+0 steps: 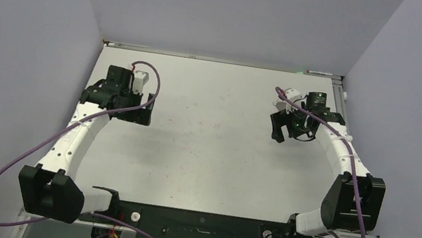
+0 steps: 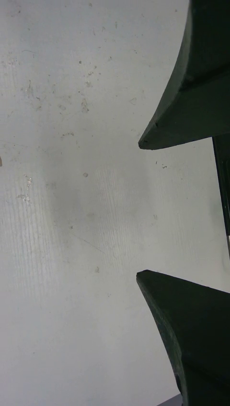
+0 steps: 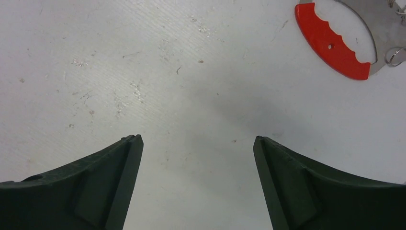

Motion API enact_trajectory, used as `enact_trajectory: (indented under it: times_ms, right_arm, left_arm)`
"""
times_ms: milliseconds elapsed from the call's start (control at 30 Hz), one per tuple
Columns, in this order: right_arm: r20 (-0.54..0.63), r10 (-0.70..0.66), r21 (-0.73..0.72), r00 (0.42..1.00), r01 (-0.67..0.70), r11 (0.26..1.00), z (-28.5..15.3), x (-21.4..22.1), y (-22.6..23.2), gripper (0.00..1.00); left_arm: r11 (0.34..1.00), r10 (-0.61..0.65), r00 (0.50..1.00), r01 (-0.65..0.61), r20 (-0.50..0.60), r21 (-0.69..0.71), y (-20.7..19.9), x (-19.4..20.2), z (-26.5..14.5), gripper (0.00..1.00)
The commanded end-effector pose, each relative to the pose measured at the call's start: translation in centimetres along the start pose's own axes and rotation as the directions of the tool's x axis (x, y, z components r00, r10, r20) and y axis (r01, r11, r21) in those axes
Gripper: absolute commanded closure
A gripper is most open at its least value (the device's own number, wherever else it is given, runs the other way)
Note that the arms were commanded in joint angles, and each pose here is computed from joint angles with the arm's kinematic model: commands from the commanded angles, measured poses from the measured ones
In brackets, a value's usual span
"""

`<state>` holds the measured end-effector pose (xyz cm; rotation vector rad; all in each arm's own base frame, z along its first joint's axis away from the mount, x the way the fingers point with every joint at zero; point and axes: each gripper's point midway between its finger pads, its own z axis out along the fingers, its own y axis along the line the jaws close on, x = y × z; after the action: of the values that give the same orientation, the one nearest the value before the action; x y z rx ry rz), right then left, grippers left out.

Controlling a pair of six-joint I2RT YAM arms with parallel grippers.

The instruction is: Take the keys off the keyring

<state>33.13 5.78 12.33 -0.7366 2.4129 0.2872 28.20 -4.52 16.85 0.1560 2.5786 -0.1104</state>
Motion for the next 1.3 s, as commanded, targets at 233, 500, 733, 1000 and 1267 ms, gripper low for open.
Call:
enact_trajectory:
  times_ms: [233, 500, 733, 1000, 1267]
  right_arm:
    - [-0.011, -0.077, 0.056, 0.997, 0.077, 0.995, 0.6, -4.3, -4.5, 0.1]
    - [0.045, 0.056, 0.215, 0.997, -0.064, 0.974, 3.6, -8.1, -10.5, 0.06]
    - [0.036, 0.135, 0.247, 0.99, -0.139, 0.959, 7.3, -9.4, -13.3, 0.22]
    - [-0.07, 0.086, 0.178, 0.994, -0.073, 0.981, 10.3, -7.0, -13.2, 0.3]
    - [-0.193, -0.183, -0.01, 0.964, 0.185, 0.983, 10.8, -4.1, -13.4, 0.3]
  left_arm:
    - [0.998, -0.049, 0.982, 0.043, 0.182, 0.038, -1.0, -5.8, -1.7, 0.04]
    - [0.998, -0.068, 0.975, 0.066, 0.21, 0.016, -0.6, -7.5, -1.3, 0.04]
    - [0.996, -0.053, 0.976, 0.066, 0.21, -0.055, 0.7, -8.2, -0.5, 0.04]
    - [0.996, -0.018, 0.982, 0.034, 0.186, -0.083, 1.2, -8.4, -0.3, 0.04]
    - [0.998, -0.005, 0.986, 0.015, 0.169, -0.058, 0.8, -8.4, 0.0, 0.04]
